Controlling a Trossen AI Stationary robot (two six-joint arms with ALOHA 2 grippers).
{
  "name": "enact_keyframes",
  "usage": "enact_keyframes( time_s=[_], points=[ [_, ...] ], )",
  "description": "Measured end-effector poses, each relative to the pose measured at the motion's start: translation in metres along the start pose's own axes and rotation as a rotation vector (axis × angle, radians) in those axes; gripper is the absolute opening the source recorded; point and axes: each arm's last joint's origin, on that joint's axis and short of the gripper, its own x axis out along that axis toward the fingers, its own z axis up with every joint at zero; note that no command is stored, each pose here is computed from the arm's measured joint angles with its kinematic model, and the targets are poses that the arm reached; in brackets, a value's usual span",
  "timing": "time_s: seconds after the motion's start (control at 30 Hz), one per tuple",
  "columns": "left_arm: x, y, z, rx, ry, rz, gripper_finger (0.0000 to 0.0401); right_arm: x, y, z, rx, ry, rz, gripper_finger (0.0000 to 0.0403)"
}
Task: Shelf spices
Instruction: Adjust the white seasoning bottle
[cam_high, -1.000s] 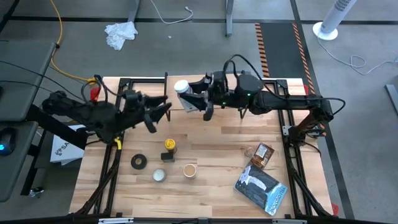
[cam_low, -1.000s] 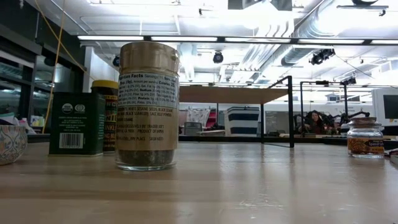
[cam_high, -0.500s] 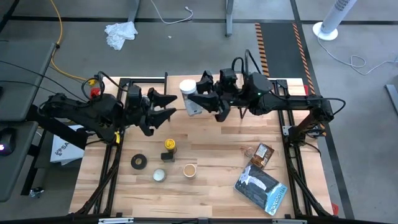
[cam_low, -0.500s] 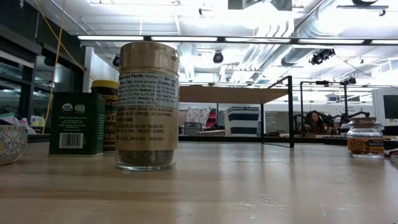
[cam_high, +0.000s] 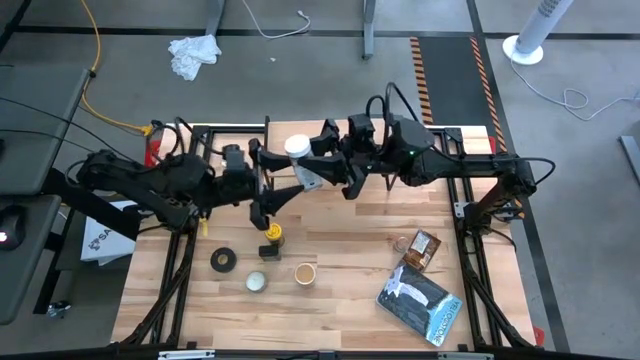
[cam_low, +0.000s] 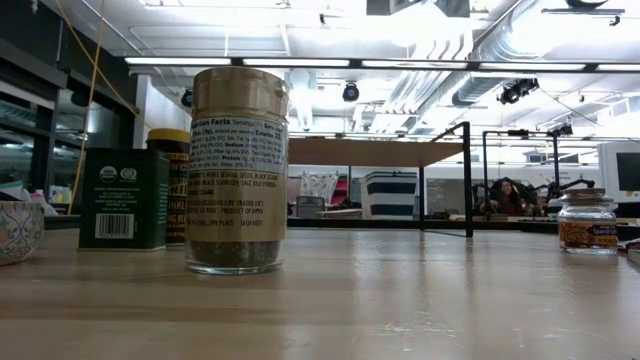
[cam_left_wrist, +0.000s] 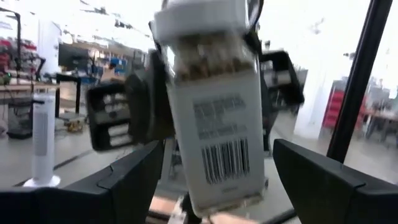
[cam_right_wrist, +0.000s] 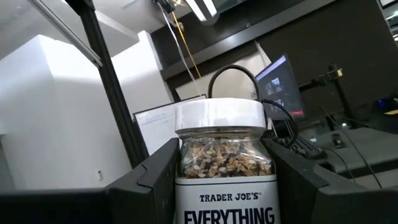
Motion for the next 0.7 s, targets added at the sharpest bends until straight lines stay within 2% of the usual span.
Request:
enact_keyframes(
  time_s=[0.47, 0.57, 0.7],
  points=[
    [0.02, -0.001, -0.003, -0.009, 0.003, 0.015, 0.0299, 0.001, 0.008, -0.005, -0.026, 0.018, 0.026, 0.0183],
    [0.02, 0.0, -0.001, -0.021, -0.023, 0.029, 0.027, 0.001, 0.008, -0.005, -0.032, 0.021, 0.02, 0.0183],
    [0.02, 0.0, 0.0, -0.035, -0.031, 0.045, 0.0189, 0.001, 0.007, -0.005, -0.061, 0.021, 0.009, 0.0183]
  ],
)
